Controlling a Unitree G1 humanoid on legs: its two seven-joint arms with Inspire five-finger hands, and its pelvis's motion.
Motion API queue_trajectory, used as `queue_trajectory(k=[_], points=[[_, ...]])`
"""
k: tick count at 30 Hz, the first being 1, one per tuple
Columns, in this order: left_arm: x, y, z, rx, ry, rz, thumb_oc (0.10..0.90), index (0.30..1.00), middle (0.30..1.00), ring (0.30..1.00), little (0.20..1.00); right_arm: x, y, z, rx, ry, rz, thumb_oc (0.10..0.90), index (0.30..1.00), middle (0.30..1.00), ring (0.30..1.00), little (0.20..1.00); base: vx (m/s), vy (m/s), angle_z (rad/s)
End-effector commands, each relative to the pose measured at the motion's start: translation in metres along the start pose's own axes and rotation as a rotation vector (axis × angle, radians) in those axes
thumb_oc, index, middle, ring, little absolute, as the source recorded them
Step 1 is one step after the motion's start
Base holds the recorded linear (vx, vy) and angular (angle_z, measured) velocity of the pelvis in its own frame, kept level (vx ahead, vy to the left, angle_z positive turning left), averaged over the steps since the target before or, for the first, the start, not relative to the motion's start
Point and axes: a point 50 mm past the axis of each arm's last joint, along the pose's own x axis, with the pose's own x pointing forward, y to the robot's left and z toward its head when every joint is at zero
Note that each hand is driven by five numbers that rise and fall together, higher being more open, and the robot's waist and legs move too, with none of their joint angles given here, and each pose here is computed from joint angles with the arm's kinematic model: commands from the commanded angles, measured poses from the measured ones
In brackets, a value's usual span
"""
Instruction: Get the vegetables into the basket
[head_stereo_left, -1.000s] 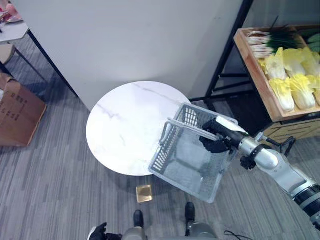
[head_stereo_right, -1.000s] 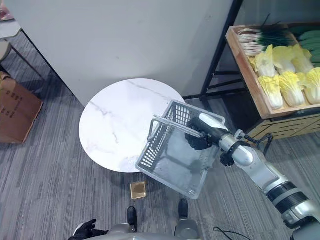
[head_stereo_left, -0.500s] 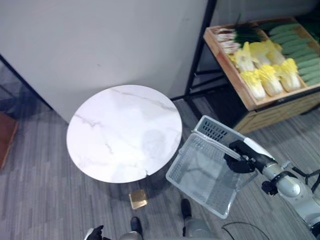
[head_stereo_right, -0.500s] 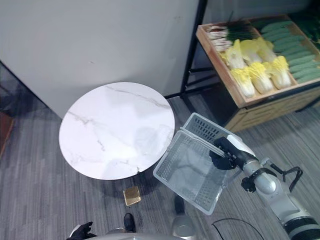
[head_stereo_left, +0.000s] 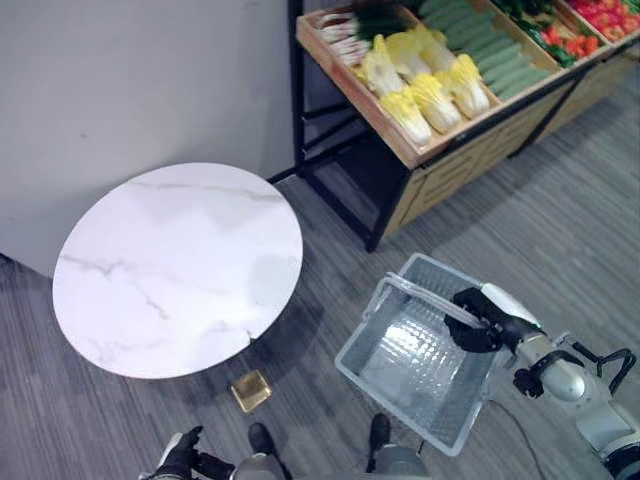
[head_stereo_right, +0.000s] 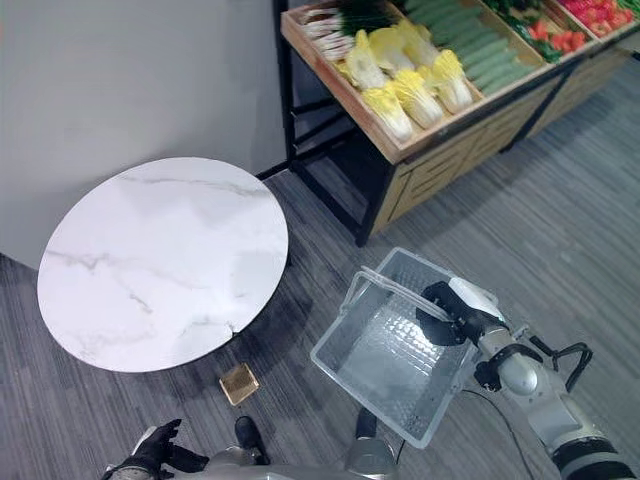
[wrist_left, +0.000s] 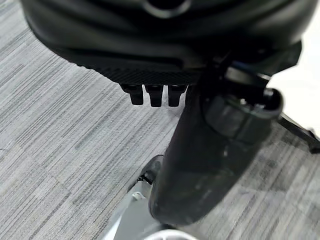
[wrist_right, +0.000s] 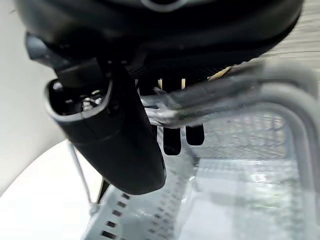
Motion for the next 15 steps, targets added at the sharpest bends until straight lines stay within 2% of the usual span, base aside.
queue_trajectory(k=[1,4,8,10,15], points=[[0.003,0.011,0.008,0.010,-0.007,0.026,0.900,1.000,1.000,1.000,1.000,0.008,-0.068,0.053,-0.042,-0.274,-0.291,0.400,0.300,0.300,0.300,0.300,-0.01,-0.168,-0.07],[0.003,0.007,0.011,0.009,-0.015,0.017,0.900,1.000,1.000,1.000,1.000,0.005,-0.069,0.052,-0.050,-0.272,-0.294,0.400,0.300,0.300,0.300,0.300,-0.02,-0.187,-0.05],[0.005,-0.006,0.030,0.010,-0.076,-0.013,0.900,1.000,1.000,1.000,1.000,-0.012,-0.078,0.041,-0.151,-0.233,-0.336,0.400,0.300,0.300,0.300,0.300,-0.02,-0.412,-0.04],[0.004,-0.012,0.034,-0.031,-0.100,-0.011,0.900,1.000,1.000,1.000,1.000,-0.009,-0.080,0.037,-0.180,-0.207,-0.355,0.400,0.300,0.300,0.300,0.300,0.04,-0.221,-0.46],[0.003,-0.011,0.025,-0.031,-0.094,-0.005,0.900,1.000,1.000,1.000,1.000,0.001,-0.077,0.036,-0.206,-0.200,-0.327,0.400,0.300,0.300,0.300,0.300,0.07,0.015,-1.32]])
